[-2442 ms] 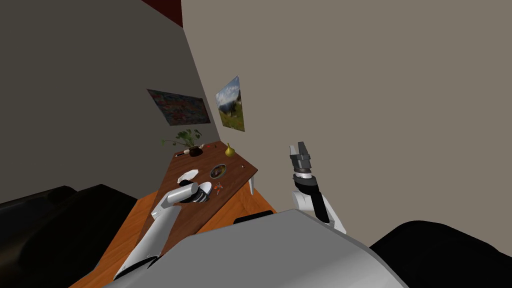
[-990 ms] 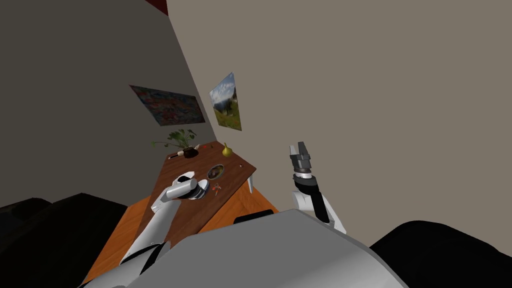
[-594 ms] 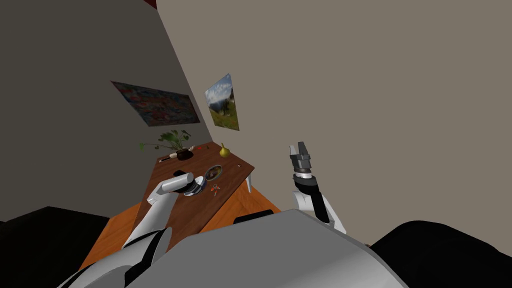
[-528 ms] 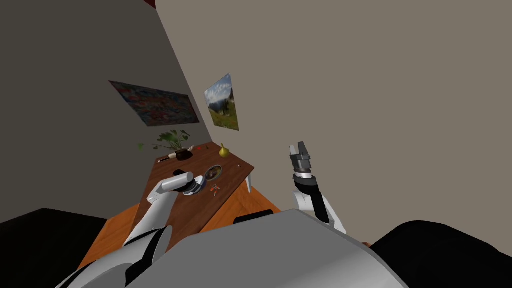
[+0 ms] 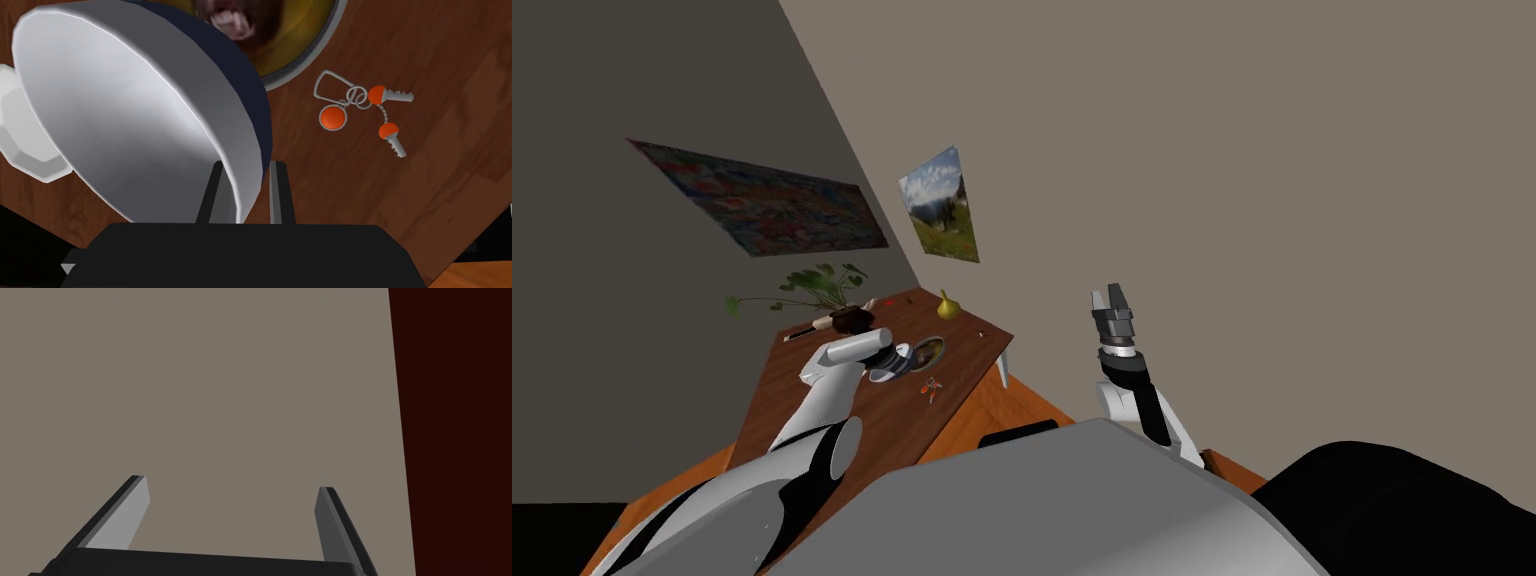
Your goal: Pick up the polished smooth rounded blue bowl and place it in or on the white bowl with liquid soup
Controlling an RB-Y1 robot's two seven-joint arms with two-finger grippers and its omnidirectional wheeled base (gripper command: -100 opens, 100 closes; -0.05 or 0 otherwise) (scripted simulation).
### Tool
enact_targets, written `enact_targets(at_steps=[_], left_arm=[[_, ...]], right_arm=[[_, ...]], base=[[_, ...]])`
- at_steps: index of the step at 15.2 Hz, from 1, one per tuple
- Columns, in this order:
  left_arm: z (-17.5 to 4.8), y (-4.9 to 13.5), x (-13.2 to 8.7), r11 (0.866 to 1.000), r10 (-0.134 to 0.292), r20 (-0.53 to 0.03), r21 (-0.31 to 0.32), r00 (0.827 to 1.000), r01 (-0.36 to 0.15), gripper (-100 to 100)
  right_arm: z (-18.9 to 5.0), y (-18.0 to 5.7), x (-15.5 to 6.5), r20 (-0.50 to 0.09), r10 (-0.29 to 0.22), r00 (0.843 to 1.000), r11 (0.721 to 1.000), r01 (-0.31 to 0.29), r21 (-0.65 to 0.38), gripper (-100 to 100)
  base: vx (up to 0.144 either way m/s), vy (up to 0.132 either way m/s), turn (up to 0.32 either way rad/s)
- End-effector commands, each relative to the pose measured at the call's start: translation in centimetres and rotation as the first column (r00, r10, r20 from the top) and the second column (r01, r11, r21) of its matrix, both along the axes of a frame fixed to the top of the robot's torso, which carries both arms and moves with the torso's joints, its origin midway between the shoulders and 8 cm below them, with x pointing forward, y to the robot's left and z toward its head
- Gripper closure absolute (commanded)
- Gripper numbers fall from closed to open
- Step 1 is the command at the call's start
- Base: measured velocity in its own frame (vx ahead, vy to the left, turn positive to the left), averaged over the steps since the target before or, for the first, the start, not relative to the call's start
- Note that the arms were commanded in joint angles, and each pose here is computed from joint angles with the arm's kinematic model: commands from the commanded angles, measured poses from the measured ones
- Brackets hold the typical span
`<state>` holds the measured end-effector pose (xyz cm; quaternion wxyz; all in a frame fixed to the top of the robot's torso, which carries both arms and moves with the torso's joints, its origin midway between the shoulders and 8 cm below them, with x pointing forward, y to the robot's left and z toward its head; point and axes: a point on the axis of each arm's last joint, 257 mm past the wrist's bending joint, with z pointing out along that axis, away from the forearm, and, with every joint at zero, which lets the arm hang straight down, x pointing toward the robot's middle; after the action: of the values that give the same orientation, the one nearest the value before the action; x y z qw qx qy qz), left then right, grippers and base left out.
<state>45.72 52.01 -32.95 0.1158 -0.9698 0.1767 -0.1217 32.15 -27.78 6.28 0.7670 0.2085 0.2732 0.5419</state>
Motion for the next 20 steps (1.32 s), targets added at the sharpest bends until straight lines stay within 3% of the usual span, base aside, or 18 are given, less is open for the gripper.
enact_targets(at_steps=[1,10,11,12,16,17,20], left_arm=[[1.2,0.6,0.3,1.0,0.026,-0.007,-0.009,1.0,-0.026,100],[5.1,1.4,1.2,0.994,0.097,-0.034,-0.048,0.995,-0.099,100],[4.6,1.3,1.1,0.995,0.087,-0.029,-0.041,0.996,-0.088,100],[4.7,1.3,1.2,0.995,0.089,-0.029,-0.044,0.996,-0.09,-100],[4.7,1.2,1.2,0.995,0.089,-0.029,-0.044,0.996,-0.09,-100],[6.1,1.5,1.1,0.994,0.099,-0.032,-0.047,0.995,-0.1,-100],[7.4,1.8,1.0,0.993,0.109,-0.035,-0.05,0.993,-0.111,-100]], right_arm=[[0.0,0.0,0.0,0.0,0.0,1.0,1.0,0.0,0.0,0],[0.0,0.0,0.0,0.0,0.0,1.0,1.0,0.0,0.0,0],[0.0,0.0,0.0,0.0,0.0,1.0,1.0,0.0,0.0,0],[0.0,0.0,0.0,0.0,0.0,1.0,1.0,0.0,0.0,0],[0.0,0.0,0.0,0.0,0.0,1.0,1.0,0.0,0.0,0],[0.0,0.0,0.0,0.0,0.0,1.0,1.0,0.0,0.0,0],[0.0,0.0,0.0,0.0,0.0,1.0,1.0,0.0,0.0,0]], base=[[0.041,-0.002,-0.196],[0.06,-0.014,-0.16],[0.042,-0.015,-0.074],[0.017,-0.005,-0.01],[0.003,-0.001,-0.001],[-0.007,0.007,-0.065],[-0.023,0.028,-0.082]])
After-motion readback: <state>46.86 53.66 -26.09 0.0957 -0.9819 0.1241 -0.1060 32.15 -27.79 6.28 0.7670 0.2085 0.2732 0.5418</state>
